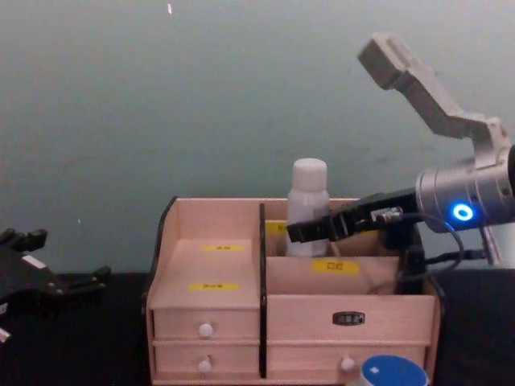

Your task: Pick up the facial cleanser and watermelon frost from the table and place them into the tiered storage box.

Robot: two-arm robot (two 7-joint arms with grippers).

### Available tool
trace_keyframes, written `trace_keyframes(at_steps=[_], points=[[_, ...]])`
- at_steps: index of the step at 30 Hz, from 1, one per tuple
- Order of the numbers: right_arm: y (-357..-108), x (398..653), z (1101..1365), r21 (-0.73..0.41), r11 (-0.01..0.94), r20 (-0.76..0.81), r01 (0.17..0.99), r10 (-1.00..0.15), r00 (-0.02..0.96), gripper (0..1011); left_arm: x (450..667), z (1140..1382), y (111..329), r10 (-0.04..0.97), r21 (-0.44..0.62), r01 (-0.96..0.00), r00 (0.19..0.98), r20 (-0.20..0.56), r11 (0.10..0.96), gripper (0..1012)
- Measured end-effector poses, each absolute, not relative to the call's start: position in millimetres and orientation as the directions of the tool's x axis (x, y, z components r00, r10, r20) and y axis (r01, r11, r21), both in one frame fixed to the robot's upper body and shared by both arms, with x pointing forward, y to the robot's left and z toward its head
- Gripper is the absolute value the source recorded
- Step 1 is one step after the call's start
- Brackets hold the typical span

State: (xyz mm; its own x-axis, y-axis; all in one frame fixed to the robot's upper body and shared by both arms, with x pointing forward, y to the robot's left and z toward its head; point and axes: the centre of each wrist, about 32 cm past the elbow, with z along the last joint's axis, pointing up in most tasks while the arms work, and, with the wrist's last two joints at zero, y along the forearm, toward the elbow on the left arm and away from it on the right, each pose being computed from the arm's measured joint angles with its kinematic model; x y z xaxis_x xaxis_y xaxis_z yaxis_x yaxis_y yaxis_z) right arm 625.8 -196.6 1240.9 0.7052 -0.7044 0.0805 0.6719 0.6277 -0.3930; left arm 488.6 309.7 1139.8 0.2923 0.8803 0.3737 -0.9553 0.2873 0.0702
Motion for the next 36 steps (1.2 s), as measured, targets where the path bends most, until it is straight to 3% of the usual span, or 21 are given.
trace_keyframes(at_steps=[23, 25, 28, 36], points=[[-196.4, 624.7, 1236.1, -0.403, 0.623, 0.084, 0.67, -0.704, 0.705, 603, 488.6, 1139.8, 309.7, 0.88, 0.07, -0.955, 0.292, 0.374, 0.287, 1001], [-196.4, 624.8, 1236.2, -0.403, 0.624, 0.084, 0.67, -0.703, 0.706, 625, 488.6, 1139.8, 309.7, 0.88, 0.07, -0.955, 0.292, 0.374, 0.287, 1001], [-196.4, 624.8, 1236.3, -0.403, 0.624, 0.083, 0.67, -0.704, 0.706, 759, 488.6, 1139.8, 309.7, 0.88, 0.07, -0.955, 0.292, 0.374, 0.287, 1001], [-196.4, 624.9, 1236.5, -0.402, 0.624, 0.082, 0.669, -0.704, 0.706, 963, 488.6, 1139.8, 309.6, 0.88, 0.07, -0.955, 0.292, 0.374, 0.287, 1001]])
